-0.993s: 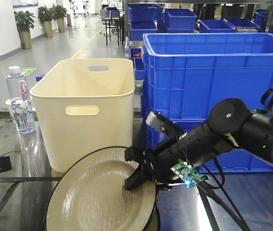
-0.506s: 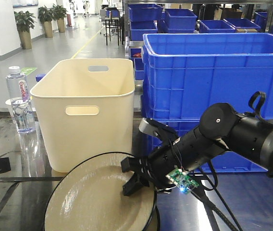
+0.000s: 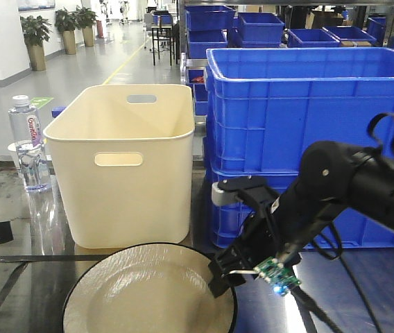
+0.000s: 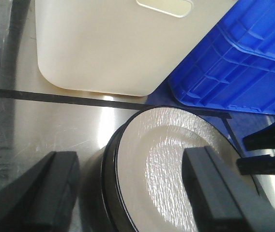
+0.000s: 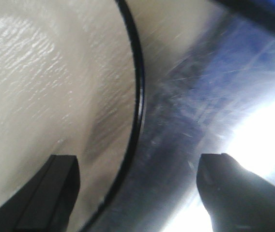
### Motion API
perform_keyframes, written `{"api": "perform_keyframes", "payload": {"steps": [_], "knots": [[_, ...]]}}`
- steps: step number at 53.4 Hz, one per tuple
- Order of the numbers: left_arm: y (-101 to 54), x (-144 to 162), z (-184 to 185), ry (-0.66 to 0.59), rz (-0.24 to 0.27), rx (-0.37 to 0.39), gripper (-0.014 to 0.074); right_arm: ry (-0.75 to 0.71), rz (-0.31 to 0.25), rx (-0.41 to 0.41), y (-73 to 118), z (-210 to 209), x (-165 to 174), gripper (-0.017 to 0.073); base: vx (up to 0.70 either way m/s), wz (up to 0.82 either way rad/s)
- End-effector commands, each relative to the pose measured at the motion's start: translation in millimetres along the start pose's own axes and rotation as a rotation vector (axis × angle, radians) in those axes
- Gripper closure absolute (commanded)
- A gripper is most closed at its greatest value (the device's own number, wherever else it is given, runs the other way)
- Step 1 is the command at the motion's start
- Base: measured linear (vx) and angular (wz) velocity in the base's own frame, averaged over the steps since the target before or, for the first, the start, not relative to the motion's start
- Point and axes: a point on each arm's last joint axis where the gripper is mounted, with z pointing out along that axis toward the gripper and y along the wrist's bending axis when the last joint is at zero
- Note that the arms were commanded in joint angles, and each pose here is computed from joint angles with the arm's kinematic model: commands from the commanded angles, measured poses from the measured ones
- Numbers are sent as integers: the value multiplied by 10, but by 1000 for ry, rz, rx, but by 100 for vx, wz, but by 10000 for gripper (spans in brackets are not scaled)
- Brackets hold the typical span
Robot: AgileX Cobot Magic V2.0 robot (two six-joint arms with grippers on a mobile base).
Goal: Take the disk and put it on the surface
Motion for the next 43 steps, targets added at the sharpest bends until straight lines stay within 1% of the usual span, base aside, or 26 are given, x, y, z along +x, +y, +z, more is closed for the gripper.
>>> {"api": "perform_keyframes", "payload": {"steps": [1,7,12,32,43], "knots": [[-61,-132,-81,-101,0,6,36,-161,-47,40,87,-460,-65,-5,0,0],[-41,-128,-81,-96,26,-17,36,-206,-46,40,140,-638,-44,-5,0,0],[-42,-126,-81,-94,26,-16,36,-225,-52,43,163,-721,-29,-5,0,0],[-42,-125,-81,-93,27,-16,36,-223,-51,42,161,-712,-31,-5,0,0],[-33,-147,-83,-117,26,-26,36,-222,-52,42,161,-713,-30,-5,0,0]]}}
